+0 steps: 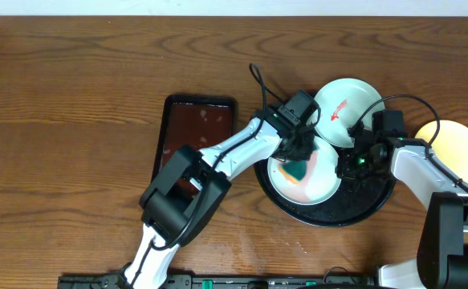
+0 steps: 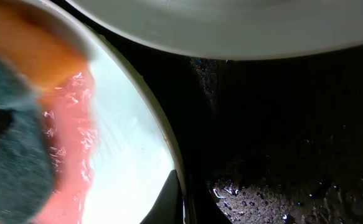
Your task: Clean dirty plates on tray and stack at the side
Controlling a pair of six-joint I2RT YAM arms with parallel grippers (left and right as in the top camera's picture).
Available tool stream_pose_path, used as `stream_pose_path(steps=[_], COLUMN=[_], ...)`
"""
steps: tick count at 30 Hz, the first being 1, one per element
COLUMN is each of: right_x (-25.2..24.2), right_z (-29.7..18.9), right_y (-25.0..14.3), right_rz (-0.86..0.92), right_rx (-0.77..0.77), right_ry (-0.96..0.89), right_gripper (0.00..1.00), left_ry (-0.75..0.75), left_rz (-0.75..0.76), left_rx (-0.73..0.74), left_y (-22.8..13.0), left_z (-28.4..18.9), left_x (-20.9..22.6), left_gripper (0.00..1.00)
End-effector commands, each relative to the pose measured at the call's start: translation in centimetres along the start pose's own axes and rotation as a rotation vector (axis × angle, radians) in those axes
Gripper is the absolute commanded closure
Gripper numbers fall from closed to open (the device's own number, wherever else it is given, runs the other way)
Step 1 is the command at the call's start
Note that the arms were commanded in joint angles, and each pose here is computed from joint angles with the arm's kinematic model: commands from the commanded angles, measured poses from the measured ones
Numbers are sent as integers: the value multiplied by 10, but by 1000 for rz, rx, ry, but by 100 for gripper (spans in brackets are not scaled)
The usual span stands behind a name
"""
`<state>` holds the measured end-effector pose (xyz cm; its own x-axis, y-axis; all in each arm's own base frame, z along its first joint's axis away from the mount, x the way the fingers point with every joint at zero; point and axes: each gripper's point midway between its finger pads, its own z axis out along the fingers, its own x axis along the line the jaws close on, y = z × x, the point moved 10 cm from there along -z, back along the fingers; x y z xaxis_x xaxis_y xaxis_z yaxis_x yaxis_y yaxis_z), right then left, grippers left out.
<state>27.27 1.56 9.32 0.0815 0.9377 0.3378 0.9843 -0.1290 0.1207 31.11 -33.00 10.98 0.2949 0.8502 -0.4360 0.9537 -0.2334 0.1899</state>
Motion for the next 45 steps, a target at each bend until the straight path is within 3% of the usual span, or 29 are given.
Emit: stream_pose_path(steps=[1, 10, 13, 18, 22, 30, 34, 37, 40, 45], right_x=[-5, -5, -5, -5, -5, -5, -5, -5, -5, -5], right_z=[7, 7, 7, 7, 7, 7, 7, 7, 7, 7], right_y=[-3, -3, -3, -4, -4, -4, -4, -4, -4, -4], right_rz=[17, 17, 19, 20, 20, 19, 19, 18, 18, 18], right_rx=[22, 22, 27, 32, 31, 31, 29, 28, 28, 28], right_ry=[-58, -58, -58, -59, -59, -59, -59, -59, -59, -59], right_gripper=[99, 99, 99, 99, 99, 99, 99, 99, 99, 99], left_ry=[-153, -141, 19, 430, 657, 810, 735, 516, 151, -79], left_rz=[-5, 34, 1, -25, 48, 140, 130, 101, 70, 64], left_rx=[156, 206, 185, 118, 33, -11, 14, 69, 137, 185], left_y=[-25, -37, -36, -32, -18, -12, -14, -17, -18, -25], left_z=[27, 29, 27, 11, -4, -13, -8, 3, 18, 38], left_x=[-19, -24, -4, 40, 60, 68, 62, 48, 20, -9], left_gripper=[92, 92, 92, 93, 93, 93, 92, 92, 92, 92])
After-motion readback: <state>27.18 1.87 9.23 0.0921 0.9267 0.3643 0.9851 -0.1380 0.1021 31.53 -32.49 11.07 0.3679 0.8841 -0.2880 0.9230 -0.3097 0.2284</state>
